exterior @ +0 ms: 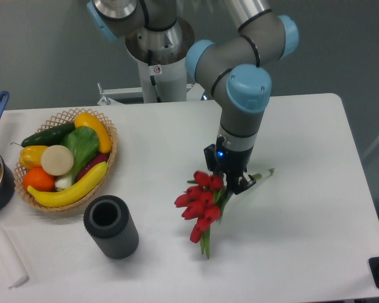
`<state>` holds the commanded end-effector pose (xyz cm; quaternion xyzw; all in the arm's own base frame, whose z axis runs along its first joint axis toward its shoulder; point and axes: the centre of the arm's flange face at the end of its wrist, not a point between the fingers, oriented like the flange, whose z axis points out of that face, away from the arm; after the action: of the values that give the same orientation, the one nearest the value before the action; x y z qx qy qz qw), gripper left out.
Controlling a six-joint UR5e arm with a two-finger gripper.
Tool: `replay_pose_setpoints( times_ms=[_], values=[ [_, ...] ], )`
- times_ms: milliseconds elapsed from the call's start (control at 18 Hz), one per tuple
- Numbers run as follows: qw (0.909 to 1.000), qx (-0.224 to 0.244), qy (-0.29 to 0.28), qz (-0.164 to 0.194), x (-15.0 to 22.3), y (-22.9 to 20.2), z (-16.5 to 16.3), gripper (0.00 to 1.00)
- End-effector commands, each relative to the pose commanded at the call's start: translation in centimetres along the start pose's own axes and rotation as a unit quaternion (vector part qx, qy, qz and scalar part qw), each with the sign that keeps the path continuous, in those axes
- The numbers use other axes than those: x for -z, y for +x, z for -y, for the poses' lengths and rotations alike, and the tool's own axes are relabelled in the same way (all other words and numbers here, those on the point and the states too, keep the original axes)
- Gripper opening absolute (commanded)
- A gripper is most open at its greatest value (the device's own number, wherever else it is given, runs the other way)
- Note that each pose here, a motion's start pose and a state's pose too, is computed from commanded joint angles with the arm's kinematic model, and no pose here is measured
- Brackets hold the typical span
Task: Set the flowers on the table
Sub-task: 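Lower the held tulips onto the table surface, then open the gripper to release the tulip stems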
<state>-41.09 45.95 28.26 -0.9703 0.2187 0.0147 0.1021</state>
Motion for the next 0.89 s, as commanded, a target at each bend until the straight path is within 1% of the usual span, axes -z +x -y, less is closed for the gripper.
replay_pose_setpoints(
  times_ms=[167, 333, 389, 444, 500, 611, 778, 833, 889],
  values=[
    [0.9999, -0.002, -0.002, -0.010, -1.3, 0.1, 0.3, 0.40],
    [1.0000, -0.003, -0.001, -0.007, -0.9, 0.0, 0.3, 0.42],
    [1.0000, -0.003, 0.000, -0.004, -0.6, -0.1, 0.4, 0.49],
    [1.0000, -0.005, 0.001, 0.001, -0.3, -0.3, 0.5, 0.88],
    [1.0000, -0.006, 0.001, 0.006, -0.1, -0.4, 0.6, 1.00],
    [0.9998, -0.008, 0.004, 0.018, 1.1, -0.5, 0.8, 1.00],
    [0.9987, -0.011, 0.007, 0.049, 5.2, -1.6, 1.6, 1.00],
    [0.9985, -0.008, 0.007, 0.053, 6.6, -1.8, 1.2, 1.00],
    [0.9987, 0.001, 0.005, 0.050, 7.8, -2.3, 0.3, 1.00]
  ],
)
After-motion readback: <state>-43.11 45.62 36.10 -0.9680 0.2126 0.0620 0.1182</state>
